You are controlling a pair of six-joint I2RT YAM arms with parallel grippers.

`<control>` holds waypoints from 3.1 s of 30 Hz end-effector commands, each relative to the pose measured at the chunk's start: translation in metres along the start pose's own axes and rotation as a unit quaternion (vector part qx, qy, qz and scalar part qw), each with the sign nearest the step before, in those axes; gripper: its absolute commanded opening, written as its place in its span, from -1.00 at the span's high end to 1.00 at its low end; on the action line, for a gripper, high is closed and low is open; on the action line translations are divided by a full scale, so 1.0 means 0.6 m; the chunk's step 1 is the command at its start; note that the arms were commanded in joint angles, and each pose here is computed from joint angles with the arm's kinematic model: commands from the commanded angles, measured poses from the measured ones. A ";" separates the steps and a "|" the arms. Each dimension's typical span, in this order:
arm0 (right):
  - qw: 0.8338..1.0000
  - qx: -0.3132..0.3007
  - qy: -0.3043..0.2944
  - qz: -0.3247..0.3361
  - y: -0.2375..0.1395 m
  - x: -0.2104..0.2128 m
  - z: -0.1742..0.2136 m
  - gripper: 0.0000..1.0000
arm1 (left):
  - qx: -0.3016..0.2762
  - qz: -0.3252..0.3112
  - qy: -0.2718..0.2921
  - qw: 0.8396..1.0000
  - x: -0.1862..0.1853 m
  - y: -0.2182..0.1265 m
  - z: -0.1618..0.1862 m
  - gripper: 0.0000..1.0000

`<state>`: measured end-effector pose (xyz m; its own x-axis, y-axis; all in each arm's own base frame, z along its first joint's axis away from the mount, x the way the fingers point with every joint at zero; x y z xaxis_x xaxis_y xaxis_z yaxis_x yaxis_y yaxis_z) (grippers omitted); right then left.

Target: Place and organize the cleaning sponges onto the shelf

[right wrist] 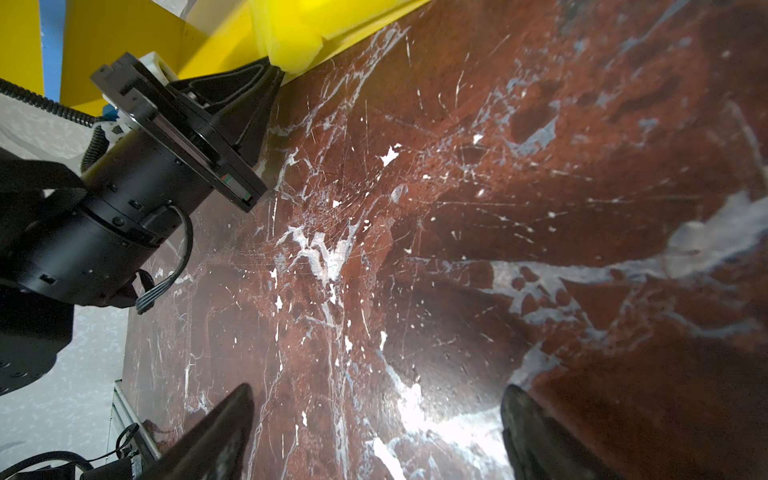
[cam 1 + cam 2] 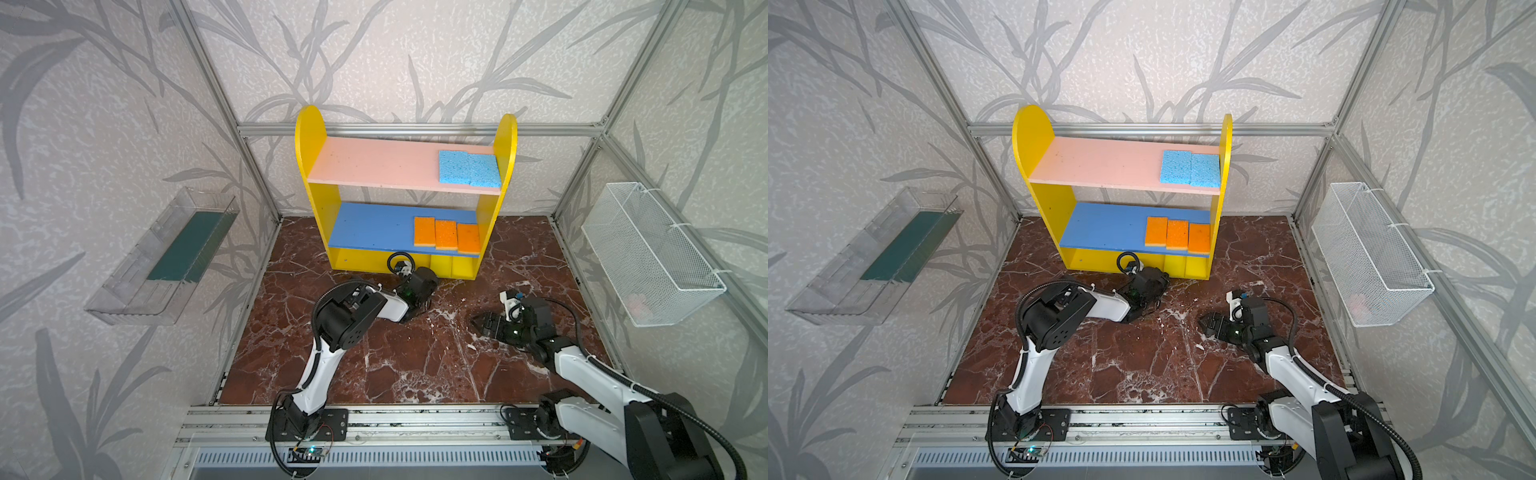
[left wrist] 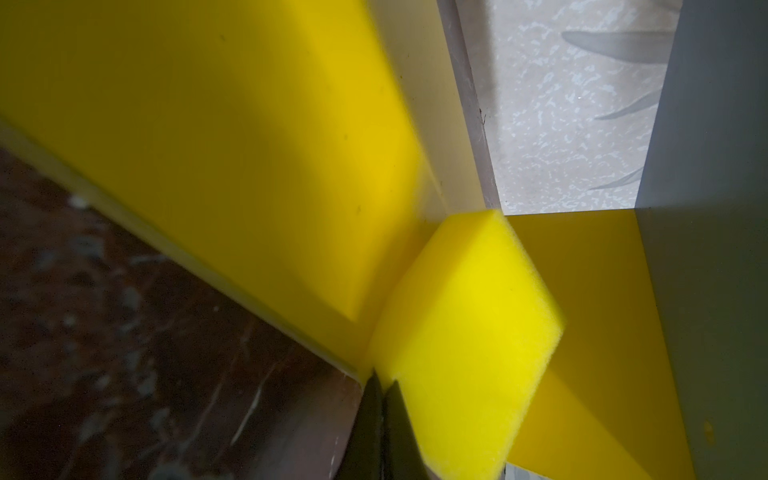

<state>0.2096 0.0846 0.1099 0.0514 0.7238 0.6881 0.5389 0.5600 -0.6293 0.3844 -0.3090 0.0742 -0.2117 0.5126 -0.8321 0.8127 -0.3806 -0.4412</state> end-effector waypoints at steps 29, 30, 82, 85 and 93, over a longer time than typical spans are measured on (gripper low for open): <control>1.000 0.005 0.001 -0.002 0.003 -0.003 0.005 -0.82 | -0.019 0.001 0.017 1.000 -0.036 -0.017 -0.025 0.05; 1.000 0.006 0.001 -0.001 0.002 -0.002 0.005 -0.82 | -0.018 0.001 0.017 1.000 -0.037 -0.019 -0.025 0.00; 1.000 -0.007 0.000 0.011 -0.012 0.002 0.003 -0.63 | 0.010 0.016 0.027 0.999 -0.005 0.014 -0.036 1.00; 1.000 -0.007 -0.001 0.010 -0.012 0.002 0.002 -0.63 | 0.015 0.016 0.027 0.999 -0.004 0.018 -0.030 1.00; 1.000 -0.008 -0.001 0.011 -0.012 0.001 0.003 -0.65 | 0.021 0.019 0.025 0.999 -0.006 0.019 -0.017 1.00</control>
<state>0.2036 0.0818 0.1119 0.0778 0.7323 0.6765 0.5362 0.5413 -0.6476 0.3985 -0.3014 0.0792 -0.1507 0.5422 -0.8267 0.7989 -0.4257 -0.4248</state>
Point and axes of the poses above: each gripper's point midway between its finger pads, its own y axis out along the fingers, its own x axis along the line the jaws close on, z = x × y, the point moved 8 cm from there along -y, back along the fingers, and after that the axes turned 6 degrees about y, right-handed, at the moved point
